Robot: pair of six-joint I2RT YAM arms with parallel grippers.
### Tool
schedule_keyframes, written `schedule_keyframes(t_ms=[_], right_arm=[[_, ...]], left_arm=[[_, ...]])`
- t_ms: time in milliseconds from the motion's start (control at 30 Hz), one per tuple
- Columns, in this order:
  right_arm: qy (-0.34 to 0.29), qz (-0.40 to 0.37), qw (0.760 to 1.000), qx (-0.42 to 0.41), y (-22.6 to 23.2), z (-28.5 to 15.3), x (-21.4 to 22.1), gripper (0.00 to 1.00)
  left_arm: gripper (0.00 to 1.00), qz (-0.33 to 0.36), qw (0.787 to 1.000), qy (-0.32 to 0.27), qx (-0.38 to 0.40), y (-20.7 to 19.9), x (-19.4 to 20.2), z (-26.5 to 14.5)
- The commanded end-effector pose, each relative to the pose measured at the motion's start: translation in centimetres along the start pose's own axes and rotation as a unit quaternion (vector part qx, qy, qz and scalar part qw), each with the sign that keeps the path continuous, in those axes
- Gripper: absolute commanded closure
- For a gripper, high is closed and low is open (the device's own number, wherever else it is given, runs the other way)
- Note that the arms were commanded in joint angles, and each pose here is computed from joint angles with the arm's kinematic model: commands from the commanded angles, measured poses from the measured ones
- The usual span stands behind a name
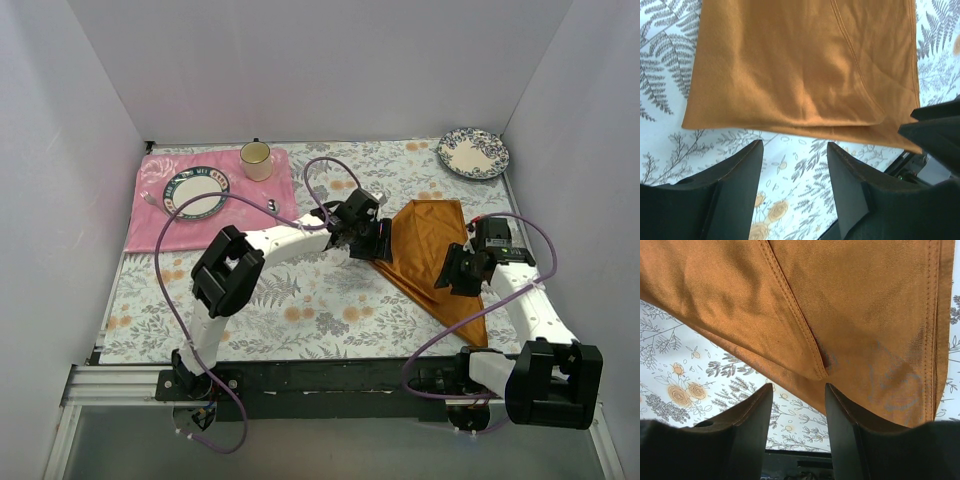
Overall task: Fold the napkin, place the utensils inside, and roll it up
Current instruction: Fold the napkin
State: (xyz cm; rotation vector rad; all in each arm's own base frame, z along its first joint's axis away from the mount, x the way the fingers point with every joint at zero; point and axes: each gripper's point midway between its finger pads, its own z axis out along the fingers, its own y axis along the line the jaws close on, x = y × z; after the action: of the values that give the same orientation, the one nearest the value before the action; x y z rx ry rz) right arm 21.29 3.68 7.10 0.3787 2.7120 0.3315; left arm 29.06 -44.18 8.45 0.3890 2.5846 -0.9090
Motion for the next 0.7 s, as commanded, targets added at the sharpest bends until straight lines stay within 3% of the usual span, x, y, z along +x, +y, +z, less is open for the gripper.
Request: schedule_keyframes(t_ms=[0,267,400,500,533,667], right_arm=[[-0.013,-0.013,1.0,-0.014,0.4,0.6,-0.9,0.46],[-0.016,-0.011,1.0,-0.009,0.3,0.9,-1.3,0.46],[-0.026,-0.009,1.0,-0.008,0.3,0.7,-1.8,0.46],[-0.027,-0.01,1.0,-0.008,0.4,0.6,-2.0,0.46],[-0.029,-0.011,0.999,-0.007,0.4,0.5,-2.1,0.46],[-0.03,-0.014,0.999,-0.005,0.3,0.6,-2.2,0.46]], left_arm=[[0.46,0.009,1.0,-0.009,-0.004,-0.3,-1.1,0.5],[0.44,-0.003,0.999,-0.005,-0.04,1.2,-1.1,2.0],[0.49,-0.005,0.998,-0.018,-0.055,1.8,-1.6,2.3],[0.64,-0.005,0.998,-0.025,-0.062,2.0,-1.9,2.5],[0.73,-0.006,0.998,-0.027,-0.064,2.1,-2.1,2.4],[0.87,-0.01,0.996,-0.046,-0.076,2.7,-2.7,1.7]])
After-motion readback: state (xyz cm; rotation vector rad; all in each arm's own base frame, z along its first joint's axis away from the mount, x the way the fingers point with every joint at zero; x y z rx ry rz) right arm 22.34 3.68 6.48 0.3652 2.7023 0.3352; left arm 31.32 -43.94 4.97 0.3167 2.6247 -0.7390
